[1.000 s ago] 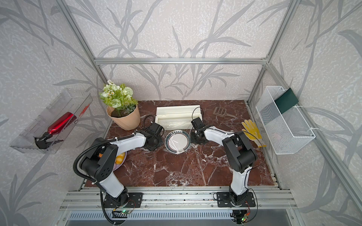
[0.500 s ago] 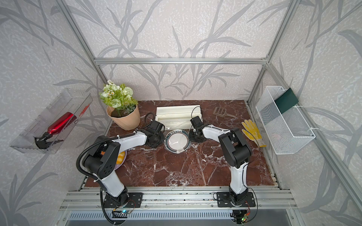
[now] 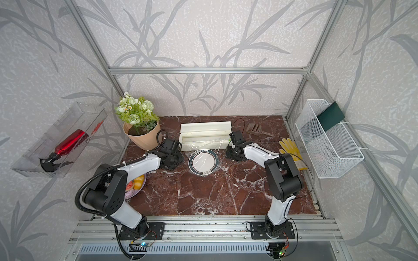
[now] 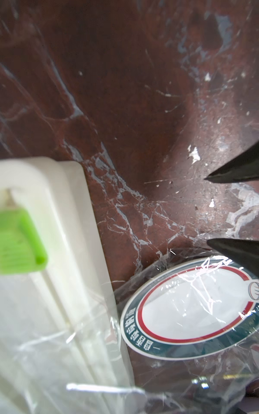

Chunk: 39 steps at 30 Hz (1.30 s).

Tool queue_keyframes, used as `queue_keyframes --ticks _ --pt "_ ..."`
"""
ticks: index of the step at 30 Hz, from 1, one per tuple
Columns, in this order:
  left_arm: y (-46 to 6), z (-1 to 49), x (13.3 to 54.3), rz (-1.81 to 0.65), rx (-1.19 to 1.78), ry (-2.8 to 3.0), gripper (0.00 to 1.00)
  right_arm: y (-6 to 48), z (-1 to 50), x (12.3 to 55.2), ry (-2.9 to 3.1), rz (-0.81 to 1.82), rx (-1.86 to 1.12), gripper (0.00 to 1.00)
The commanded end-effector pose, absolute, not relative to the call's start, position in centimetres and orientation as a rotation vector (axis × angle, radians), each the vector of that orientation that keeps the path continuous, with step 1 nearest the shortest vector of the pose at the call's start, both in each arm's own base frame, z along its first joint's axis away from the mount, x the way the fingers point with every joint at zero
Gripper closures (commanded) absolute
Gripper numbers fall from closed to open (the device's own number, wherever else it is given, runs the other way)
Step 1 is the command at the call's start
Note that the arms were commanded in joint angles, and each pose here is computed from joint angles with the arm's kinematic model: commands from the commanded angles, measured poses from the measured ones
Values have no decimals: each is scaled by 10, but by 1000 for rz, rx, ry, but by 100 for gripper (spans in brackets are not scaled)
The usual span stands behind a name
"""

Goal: Wrap the plate with plastic wrap
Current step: Adjust the plate at the center of the board, then pick up the plate at the center of the board.

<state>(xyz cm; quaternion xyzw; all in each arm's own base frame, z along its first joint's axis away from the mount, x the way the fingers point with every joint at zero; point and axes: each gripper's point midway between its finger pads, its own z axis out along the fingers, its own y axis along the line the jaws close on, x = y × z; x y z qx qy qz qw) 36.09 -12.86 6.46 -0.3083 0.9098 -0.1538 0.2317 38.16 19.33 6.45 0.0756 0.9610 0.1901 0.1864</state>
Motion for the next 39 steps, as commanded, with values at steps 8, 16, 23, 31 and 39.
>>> queue_keyframes --ticks 8,16,23,31,39 --pt "-146 88 320 -666 -821 2518 75 215 76 334 2697 859 243 59" --pt "-192 83 289 -846 -701 2544 75 244 63 320 2723 993 238 58" --pt "-197 52 294 -830 -724 2576 75 248 46 324 2750 1005 261 57" --pt "-197 31 307 -832 -753 2591 76 253 34 329 2780 1004 253 57" --pt "-189 24 313 -808 -741 2604 77 259 28 334 2792 1030 244 59"
